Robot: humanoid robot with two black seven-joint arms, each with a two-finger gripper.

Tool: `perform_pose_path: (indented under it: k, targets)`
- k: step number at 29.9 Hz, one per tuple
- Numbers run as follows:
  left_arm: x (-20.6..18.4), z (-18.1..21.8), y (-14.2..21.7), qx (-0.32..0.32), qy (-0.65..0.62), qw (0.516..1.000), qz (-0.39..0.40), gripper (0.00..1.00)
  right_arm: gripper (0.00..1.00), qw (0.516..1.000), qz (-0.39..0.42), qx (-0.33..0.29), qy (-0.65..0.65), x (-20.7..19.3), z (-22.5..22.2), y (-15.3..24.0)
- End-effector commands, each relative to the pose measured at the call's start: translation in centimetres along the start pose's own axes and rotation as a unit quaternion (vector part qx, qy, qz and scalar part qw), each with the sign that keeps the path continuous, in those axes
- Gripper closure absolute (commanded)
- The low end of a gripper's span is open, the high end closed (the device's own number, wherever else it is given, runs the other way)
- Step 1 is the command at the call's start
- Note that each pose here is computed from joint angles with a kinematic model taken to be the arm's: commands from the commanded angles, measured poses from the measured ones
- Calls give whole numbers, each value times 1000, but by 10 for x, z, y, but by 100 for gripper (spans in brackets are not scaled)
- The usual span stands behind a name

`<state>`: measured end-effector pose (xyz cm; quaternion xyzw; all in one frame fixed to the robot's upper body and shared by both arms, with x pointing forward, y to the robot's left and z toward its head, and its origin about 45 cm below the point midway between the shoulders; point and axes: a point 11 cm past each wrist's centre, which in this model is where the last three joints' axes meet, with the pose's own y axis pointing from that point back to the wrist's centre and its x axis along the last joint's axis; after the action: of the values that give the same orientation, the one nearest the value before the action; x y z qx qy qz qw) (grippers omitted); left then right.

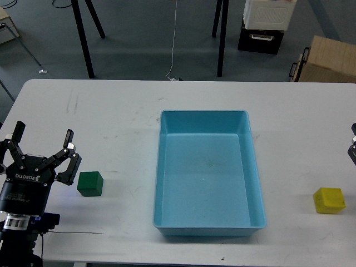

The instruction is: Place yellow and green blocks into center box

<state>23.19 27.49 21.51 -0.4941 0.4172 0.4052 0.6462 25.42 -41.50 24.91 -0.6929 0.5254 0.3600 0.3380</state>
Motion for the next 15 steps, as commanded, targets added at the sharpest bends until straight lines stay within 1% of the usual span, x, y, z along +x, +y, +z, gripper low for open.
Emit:
perform_pose_path:
  k: [1,3,5,8,11,15]
  targets:
    - [-4,-1,-7,3,0,1000,-11,0,0,992,13,-62,111,-17,-20,-32]
    - [-5,-1,-10,5,0,1000,-16,0,0,981,24,-94,167,-18,-24,-45]
    - [-6,-5,-12,9,2,1000,-18,0,0,964,11,-130,232,-31,-22,-65]
    - [-5,-7,-12,11,5,1000,-17,0,0,923,24,-178,341,-39,-13,-88]
    - [-5,-8,-12,11,6,1000,-17,0,0,863,11,-237,447,-46,5,-105]
    - [-3,-8,-12,12,5,1000,-15,0,0,752,-7,-350,558,-46,38,-116]
